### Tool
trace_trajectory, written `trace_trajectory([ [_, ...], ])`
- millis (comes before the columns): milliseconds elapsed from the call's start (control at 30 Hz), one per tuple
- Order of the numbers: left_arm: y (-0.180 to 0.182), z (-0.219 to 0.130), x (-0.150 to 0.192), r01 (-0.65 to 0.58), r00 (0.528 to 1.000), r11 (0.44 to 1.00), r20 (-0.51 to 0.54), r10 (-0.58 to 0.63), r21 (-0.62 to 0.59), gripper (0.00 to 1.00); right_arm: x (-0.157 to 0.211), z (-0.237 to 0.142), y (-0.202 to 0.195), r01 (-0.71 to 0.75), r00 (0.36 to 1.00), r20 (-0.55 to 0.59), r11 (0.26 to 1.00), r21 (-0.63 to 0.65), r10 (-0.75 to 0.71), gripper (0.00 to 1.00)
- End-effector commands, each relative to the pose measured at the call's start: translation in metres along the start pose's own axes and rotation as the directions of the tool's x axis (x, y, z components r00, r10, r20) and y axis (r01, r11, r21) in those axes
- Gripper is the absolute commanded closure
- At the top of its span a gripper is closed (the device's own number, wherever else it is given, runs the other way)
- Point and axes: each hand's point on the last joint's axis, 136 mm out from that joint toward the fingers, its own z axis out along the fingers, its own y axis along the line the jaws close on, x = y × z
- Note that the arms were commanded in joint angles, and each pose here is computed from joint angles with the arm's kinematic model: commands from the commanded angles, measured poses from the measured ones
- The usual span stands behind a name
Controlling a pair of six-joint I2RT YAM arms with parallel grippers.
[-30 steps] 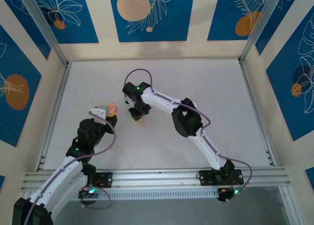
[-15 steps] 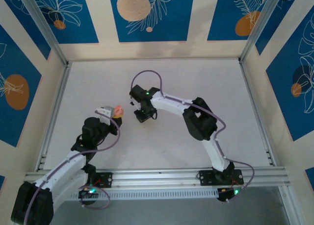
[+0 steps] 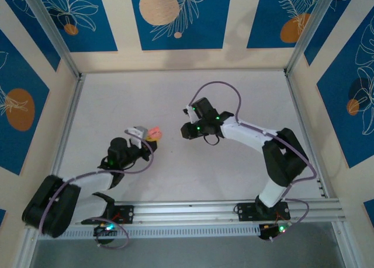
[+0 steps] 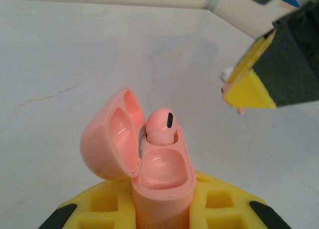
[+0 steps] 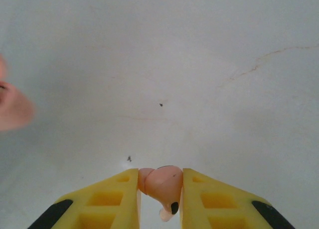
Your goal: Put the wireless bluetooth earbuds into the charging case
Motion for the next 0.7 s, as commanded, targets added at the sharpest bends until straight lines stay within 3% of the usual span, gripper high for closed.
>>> trace_trajectory([
  [0,-0.039,0.012,-0.036,-0.103,0.987,0.981,0.138,0.08,0.166,0.81,-0.022,-0.025,0.014,-0.012,0.993,0.118,0.994,-0.107,0.025,0.76],
  [367,-0.086,0.039,-0.046,-0.204,0.969,0.915,0.202,0.139,0.349,0.81,-0.028,-0.089,0.042,0.184,0.943,0.314,0.96,-0.209,-0.112,0.76],
  [667,-0.101,0.042,-0.052,-0.215,0.963,0.883,0.24,0.121,0.417,0.81,-0.031,-0.104,0.074,0.368,0.884,0.397,0.892,-0.262,-0.248,0.76],
])
